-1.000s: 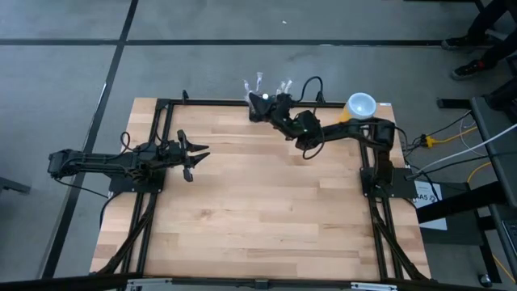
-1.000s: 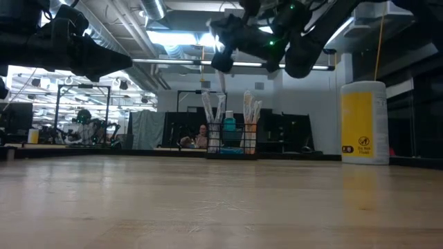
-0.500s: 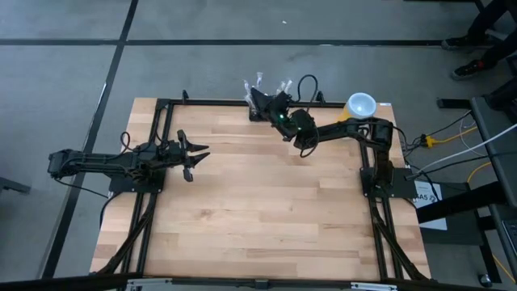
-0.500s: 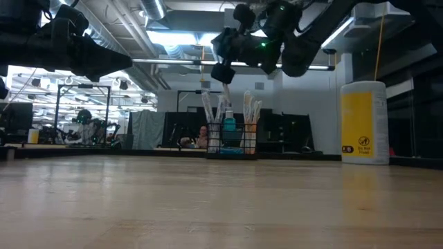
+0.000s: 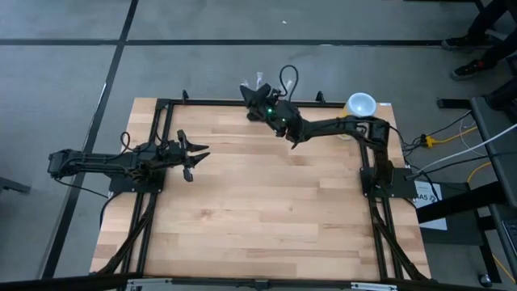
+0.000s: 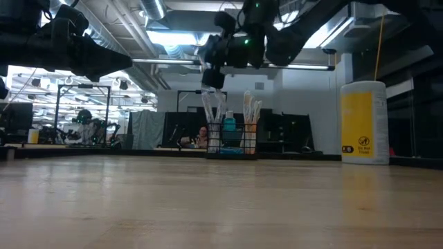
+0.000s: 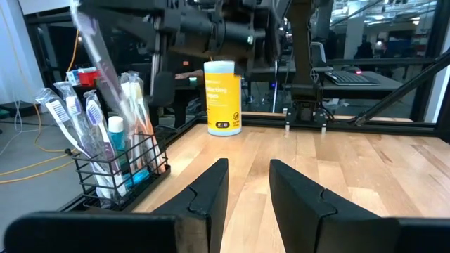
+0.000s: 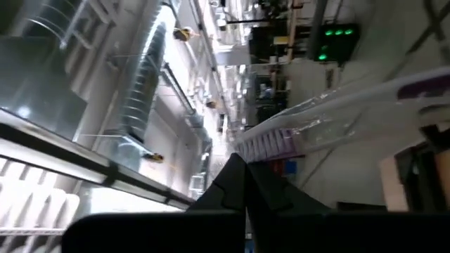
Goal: Pick & Place toothbrushing station
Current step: Put the violet toothbrush into the black wire organizer bin
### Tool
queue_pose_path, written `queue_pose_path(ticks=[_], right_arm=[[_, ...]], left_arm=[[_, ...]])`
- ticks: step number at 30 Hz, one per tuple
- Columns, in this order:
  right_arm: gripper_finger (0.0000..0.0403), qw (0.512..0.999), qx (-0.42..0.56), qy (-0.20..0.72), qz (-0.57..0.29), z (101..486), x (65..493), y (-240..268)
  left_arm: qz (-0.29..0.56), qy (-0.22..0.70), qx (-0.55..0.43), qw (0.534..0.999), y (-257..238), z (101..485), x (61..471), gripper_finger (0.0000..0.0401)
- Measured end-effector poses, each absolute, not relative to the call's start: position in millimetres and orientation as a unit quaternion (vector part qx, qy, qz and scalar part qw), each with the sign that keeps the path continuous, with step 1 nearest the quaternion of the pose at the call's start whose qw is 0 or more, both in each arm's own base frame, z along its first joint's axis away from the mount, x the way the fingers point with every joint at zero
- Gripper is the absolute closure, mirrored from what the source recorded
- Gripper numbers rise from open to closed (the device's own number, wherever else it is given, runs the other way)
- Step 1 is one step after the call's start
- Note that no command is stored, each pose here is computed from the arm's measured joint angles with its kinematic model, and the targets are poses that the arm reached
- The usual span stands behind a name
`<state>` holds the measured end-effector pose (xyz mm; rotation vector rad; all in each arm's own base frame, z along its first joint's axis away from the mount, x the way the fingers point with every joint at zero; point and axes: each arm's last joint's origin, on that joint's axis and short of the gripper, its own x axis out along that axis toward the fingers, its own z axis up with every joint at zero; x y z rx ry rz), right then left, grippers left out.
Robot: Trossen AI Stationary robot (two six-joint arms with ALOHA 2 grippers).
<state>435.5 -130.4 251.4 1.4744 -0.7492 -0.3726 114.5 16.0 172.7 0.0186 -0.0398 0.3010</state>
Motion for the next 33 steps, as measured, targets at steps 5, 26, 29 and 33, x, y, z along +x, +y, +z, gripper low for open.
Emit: queue_pose_path(ticks=[5, 26, 29, 33], right_arm=[[0.0403, 0.641, 0.661, -0.374, -0.106, 226.5, 450.1, -135.6], [0.0403, 0.633, 0.654, -0.390, -0.139, 207.0, 461.6, -154.2], [0.0403, 0.625, 0.665, -0.382, -0.143, 204.3, 462.4, -154.8], [0.0403, 0.613, 0.678, -0.376, -0.152, 200.8, 463.3, -154.9]], left_arm=[[0.150, -0.020, 0.009, 0.988, 16.0, 172.7, 114.5, 0.0301], [0.150, -0.020, 0.009, 0.988, 16.0, 172.8, 114.5, 0.0301], [0.150, -0.020, 0.009, 0.988, 16.0, 172.8, 114.5, 0.0301], [0.150, -0.020, 0.009, 0.988, 16.0, 172.7, 114.5, 0.0301]])
